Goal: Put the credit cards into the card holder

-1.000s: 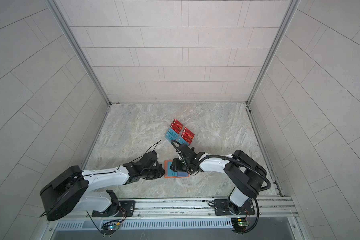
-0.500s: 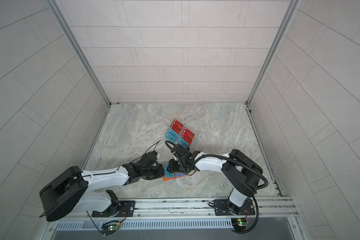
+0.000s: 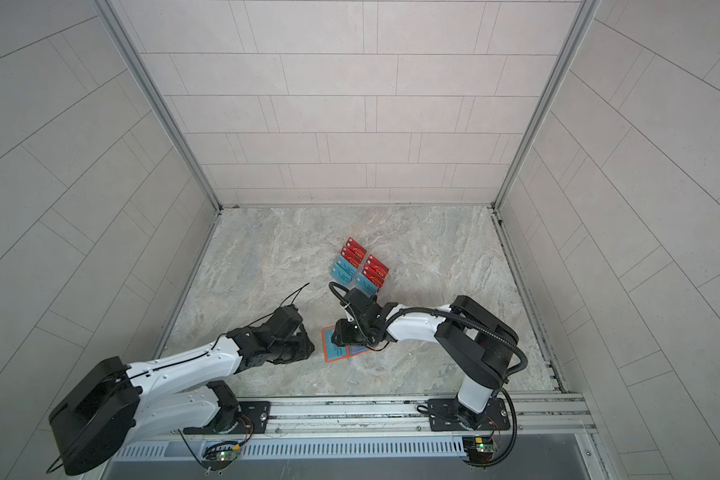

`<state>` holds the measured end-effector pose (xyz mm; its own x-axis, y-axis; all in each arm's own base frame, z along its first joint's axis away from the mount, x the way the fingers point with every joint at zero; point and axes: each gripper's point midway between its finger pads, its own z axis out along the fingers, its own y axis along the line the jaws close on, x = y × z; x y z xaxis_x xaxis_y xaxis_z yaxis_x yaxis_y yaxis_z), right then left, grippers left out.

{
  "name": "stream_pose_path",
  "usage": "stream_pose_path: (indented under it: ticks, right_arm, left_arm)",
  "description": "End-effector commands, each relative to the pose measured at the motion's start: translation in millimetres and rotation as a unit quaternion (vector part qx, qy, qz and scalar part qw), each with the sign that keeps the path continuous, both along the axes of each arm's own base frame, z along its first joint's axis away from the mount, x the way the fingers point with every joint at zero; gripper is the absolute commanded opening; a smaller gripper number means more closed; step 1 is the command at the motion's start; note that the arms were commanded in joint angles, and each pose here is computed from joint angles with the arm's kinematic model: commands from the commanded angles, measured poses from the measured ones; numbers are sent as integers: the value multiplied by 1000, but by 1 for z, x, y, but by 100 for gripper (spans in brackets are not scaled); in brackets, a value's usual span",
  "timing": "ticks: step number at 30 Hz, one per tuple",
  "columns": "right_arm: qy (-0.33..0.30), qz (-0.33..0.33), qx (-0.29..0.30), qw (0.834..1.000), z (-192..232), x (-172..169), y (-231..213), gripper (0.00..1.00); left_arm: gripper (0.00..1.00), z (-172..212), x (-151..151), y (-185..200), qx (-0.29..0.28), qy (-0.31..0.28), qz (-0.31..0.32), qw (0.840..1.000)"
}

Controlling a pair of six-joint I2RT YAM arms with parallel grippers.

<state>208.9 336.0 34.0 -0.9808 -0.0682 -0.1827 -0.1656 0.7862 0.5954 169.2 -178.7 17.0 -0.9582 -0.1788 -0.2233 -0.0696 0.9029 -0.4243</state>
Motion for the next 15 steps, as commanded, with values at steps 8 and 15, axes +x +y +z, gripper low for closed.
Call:
stream_pose_path:
  ticks: [8, 15]
  right_arm:
    - [23, -23, 15, 999, -9, -1, 7, 45]
    - [54, -46, 65, 995, -16, 4, 27, 44]
  left_arm:
    - [34, 15, 9, 18, -38, -25, 64, 997]
    - [35, 20, 13, 14, -29, -18, 54, 998]
